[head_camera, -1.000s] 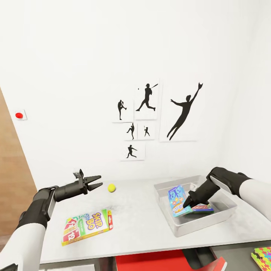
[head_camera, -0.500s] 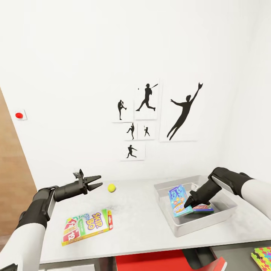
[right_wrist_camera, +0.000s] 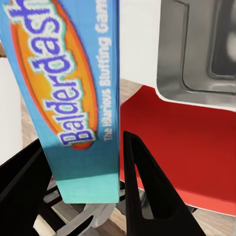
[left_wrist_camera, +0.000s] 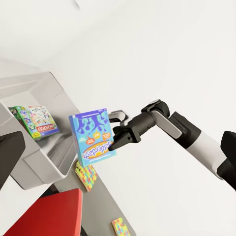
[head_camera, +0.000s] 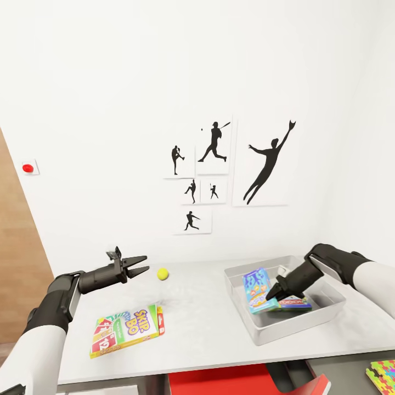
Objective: Put all the toys in the child's room - the three board games (two on the bed and one on the table), the two jigsaw puzzles on the table, and the tennis ball on the table - inside the toy box on the table in the child's room.
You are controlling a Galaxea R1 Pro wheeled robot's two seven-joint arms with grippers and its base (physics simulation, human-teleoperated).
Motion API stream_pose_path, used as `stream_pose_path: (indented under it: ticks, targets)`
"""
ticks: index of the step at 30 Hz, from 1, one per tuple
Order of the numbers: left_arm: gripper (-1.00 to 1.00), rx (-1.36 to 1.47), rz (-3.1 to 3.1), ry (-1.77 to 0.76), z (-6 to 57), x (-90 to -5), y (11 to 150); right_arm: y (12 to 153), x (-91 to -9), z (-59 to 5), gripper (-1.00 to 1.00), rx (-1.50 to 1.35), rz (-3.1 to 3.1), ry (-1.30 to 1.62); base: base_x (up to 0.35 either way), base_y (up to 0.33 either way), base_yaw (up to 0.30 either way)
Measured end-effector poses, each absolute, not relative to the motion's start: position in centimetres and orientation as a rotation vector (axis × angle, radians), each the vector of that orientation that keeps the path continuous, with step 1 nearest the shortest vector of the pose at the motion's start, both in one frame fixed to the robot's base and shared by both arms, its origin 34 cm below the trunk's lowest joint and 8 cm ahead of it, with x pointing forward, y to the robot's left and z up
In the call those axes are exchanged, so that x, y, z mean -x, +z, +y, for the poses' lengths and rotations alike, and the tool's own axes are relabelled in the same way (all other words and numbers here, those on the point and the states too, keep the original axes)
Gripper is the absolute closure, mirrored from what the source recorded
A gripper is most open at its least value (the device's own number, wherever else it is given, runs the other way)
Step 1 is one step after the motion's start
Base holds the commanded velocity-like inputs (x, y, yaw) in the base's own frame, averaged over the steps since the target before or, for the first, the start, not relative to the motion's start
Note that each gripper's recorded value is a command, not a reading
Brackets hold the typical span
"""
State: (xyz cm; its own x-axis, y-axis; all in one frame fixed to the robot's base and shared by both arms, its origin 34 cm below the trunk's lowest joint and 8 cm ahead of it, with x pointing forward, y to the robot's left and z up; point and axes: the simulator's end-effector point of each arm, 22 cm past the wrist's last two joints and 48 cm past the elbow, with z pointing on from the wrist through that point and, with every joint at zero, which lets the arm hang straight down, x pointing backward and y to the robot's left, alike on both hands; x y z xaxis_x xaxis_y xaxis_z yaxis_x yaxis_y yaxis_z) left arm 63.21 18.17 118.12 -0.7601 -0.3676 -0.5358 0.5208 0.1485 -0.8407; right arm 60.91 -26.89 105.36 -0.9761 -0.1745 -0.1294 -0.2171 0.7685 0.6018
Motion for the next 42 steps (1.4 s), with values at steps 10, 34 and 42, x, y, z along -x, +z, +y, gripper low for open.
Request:
stream_pose_path:
  ticks: [10,34,42]
  targets:
    - [-1.00,-0.138,1.767,-1.694,18.2,-63.4,117.6,104.9,-61.1,-27.4,1.00,0.296,2.897,1.000,0.000,0.000,0.000]
    - [-1.00,-0.185,1.647,-1.735,18.1,-67.5,125.7,105.1,-62.9,-28.8,1.00,0.151,2.865,1.092,0.000,0.000,0.000]
    - [-1.00,-0.246,1.589,-1.732,17.4,-69.0,129.9,106.6,-64.0,-27.7,1.00,0.178,2.831,1.140,0.000,0.000,0.000]
